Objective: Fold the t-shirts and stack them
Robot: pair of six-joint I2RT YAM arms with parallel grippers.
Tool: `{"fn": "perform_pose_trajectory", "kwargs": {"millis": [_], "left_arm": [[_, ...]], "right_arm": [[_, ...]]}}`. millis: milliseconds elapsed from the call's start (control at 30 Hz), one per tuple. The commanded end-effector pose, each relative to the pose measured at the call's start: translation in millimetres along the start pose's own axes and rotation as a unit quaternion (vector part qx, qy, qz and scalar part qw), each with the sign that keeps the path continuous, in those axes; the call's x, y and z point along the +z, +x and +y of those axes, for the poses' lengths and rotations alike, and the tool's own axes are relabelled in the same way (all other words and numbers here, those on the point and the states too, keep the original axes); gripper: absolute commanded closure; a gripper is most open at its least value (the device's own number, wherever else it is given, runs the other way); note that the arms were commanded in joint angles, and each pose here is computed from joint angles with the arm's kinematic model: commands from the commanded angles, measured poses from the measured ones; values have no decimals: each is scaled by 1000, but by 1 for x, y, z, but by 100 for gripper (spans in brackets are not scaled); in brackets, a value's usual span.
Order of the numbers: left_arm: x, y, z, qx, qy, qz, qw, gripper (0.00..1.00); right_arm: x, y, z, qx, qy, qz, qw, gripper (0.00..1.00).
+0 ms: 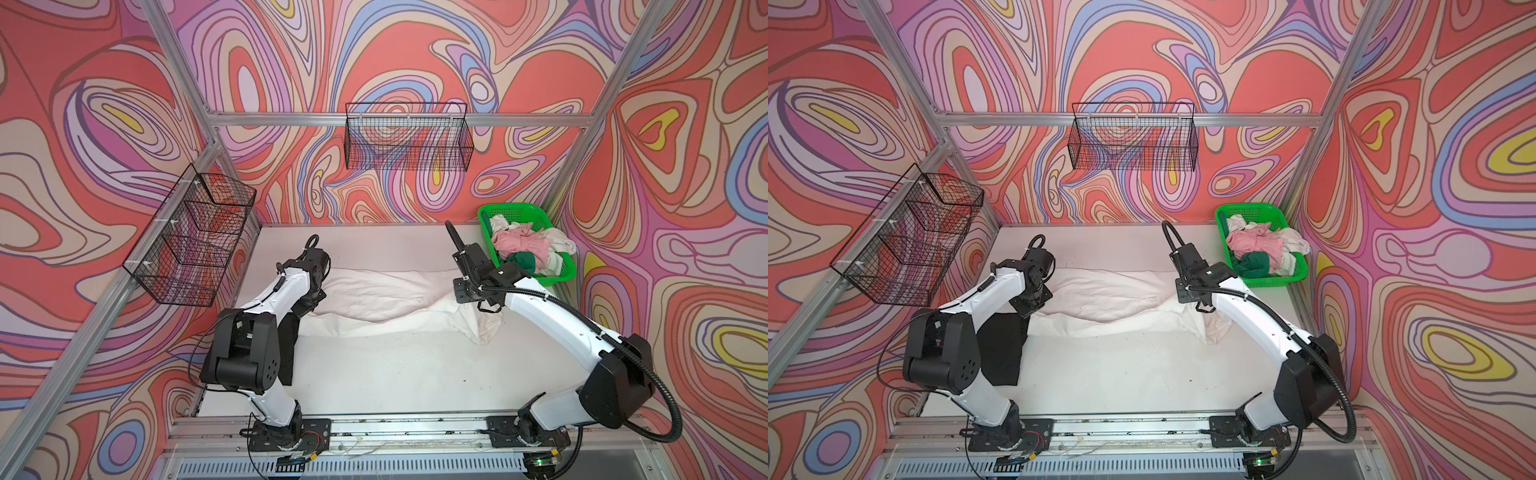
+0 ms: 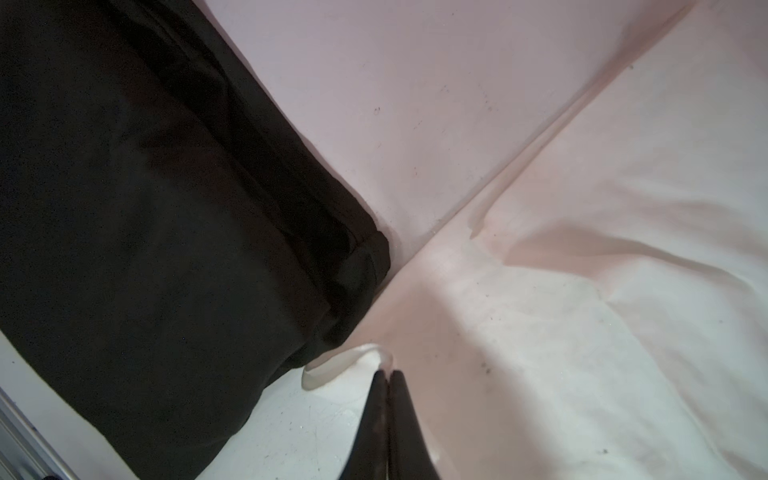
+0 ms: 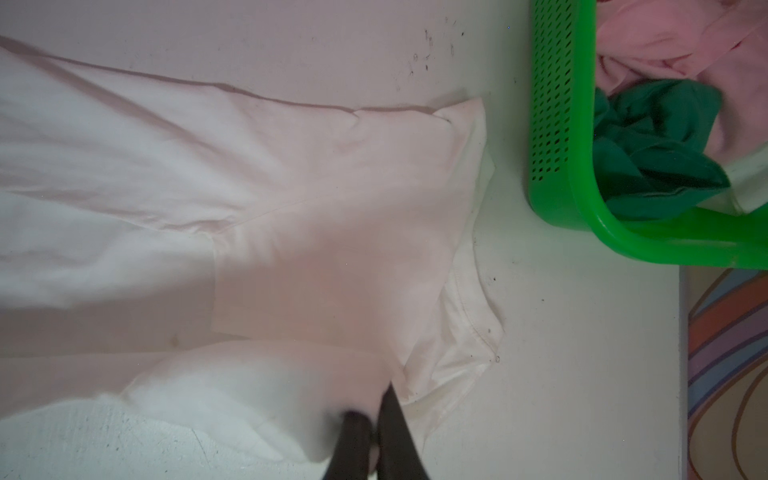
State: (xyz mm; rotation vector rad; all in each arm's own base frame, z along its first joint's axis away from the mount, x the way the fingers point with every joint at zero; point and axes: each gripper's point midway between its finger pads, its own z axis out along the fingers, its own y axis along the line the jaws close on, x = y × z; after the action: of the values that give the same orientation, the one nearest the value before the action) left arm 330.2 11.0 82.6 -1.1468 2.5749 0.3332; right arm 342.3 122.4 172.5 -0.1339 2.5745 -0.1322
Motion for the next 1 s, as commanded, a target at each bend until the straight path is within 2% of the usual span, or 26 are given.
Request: {"fn": "perform_pose_trajectory", "kwargs": {"millis": [0,600,967], "left_arm": [[4,-4,1,2,-20,-1,1000,100],[16,-15,-10,6,-38,-10,999,100],[11,-26,-9,-16,-23,-27,999,100]], "right_arm": [[5,-12,-4,-1,16,-10,1000,100],[26,-23,-5,-2,25,-4,1000,100],[28,-30,-20,17,32,-13,999,100]]}}
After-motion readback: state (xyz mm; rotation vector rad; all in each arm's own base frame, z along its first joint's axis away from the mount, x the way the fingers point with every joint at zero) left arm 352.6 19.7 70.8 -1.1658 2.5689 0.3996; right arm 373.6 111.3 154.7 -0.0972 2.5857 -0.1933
